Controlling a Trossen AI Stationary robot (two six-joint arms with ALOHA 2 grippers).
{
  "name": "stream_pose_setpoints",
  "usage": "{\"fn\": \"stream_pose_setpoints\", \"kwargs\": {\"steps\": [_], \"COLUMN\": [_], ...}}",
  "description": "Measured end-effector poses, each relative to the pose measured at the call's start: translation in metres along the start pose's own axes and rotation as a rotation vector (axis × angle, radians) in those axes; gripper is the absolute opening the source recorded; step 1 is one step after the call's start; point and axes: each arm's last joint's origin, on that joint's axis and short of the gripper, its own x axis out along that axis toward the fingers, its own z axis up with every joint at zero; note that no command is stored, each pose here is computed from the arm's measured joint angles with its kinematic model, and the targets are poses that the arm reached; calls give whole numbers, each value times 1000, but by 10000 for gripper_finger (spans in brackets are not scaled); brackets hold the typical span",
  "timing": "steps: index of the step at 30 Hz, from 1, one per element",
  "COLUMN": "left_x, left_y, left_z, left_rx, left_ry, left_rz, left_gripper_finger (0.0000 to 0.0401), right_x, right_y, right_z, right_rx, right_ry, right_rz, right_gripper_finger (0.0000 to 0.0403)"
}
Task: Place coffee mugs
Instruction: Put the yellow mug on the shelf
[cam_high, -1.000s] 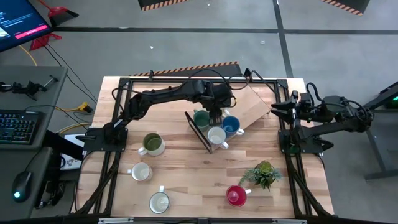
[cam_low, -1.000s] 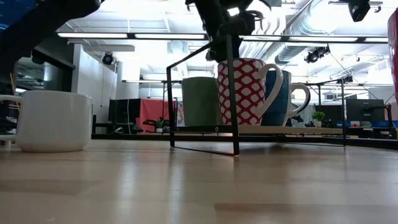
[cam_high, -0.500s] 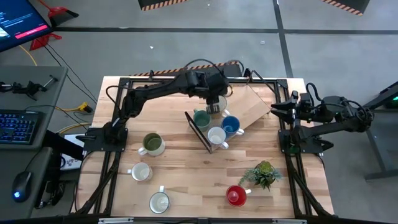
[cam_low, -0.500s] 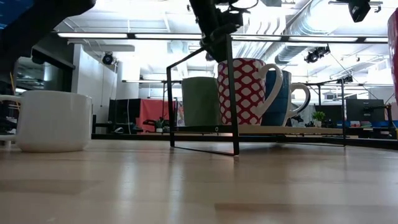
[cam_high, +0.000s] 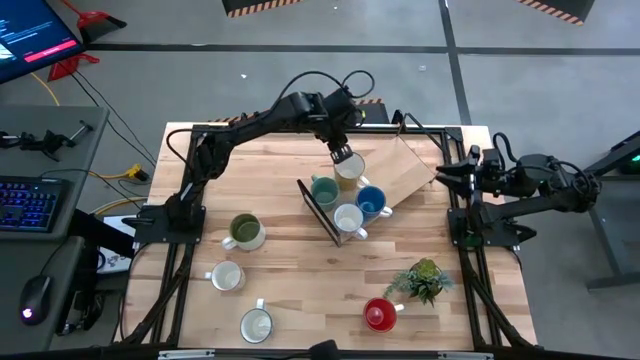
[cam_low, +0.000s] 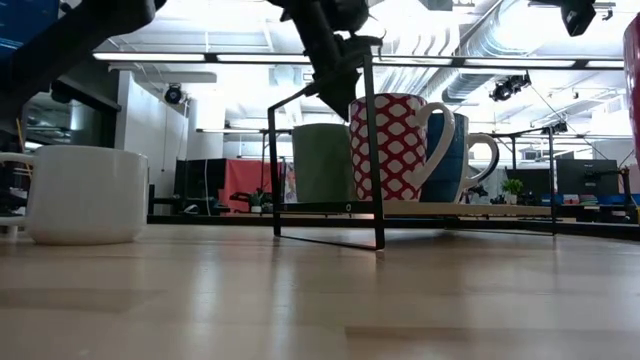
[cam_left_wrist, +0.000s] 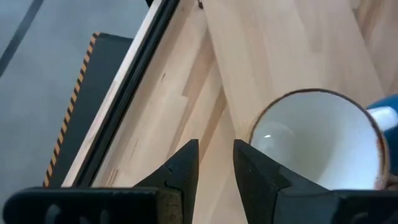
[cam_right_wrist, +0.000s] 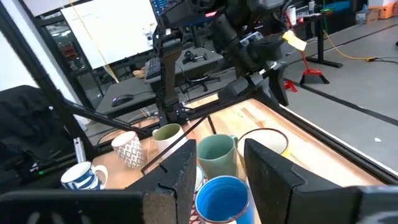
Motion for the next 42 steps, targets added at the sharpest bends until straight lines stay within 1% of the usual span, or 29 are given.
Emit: {"fn": "stream_pose_setpoints", "kwargs": {"steps": [6, 15, 18, 22, 33, 42], "left_x": [17, 25, 27, 33, 34, 34], "left_y": [0, 1, 1, -1, -12, -20], "left_z": [-3, -6, -10, -12, -12, -12], "left_rx": [-8, -12, -6, -7, 40, 54], "left_ry": [46, 79, 125, 145, 150, 151], "left_rz": [14, 19, 18, 16, 0, -14], "left_gripper_finger": [83, 83, 83, 83, 83, 83], "right_x": [0, 0, 0, 0, 0, 0], "right_y": [0, 0, 0, 0, 0, 0], "right_z": [0, 0, 0, 0, 0, 0], "right_rx": [0, 4, 1, -3, -4, -4], "right_ry": [-1, -1, -1, -1, 0, 0], "right_rz": [-3, -3, -3, -3, -3, -3], "right_gripper_finger": [124, 124, 124, 124, 124, 124]}}
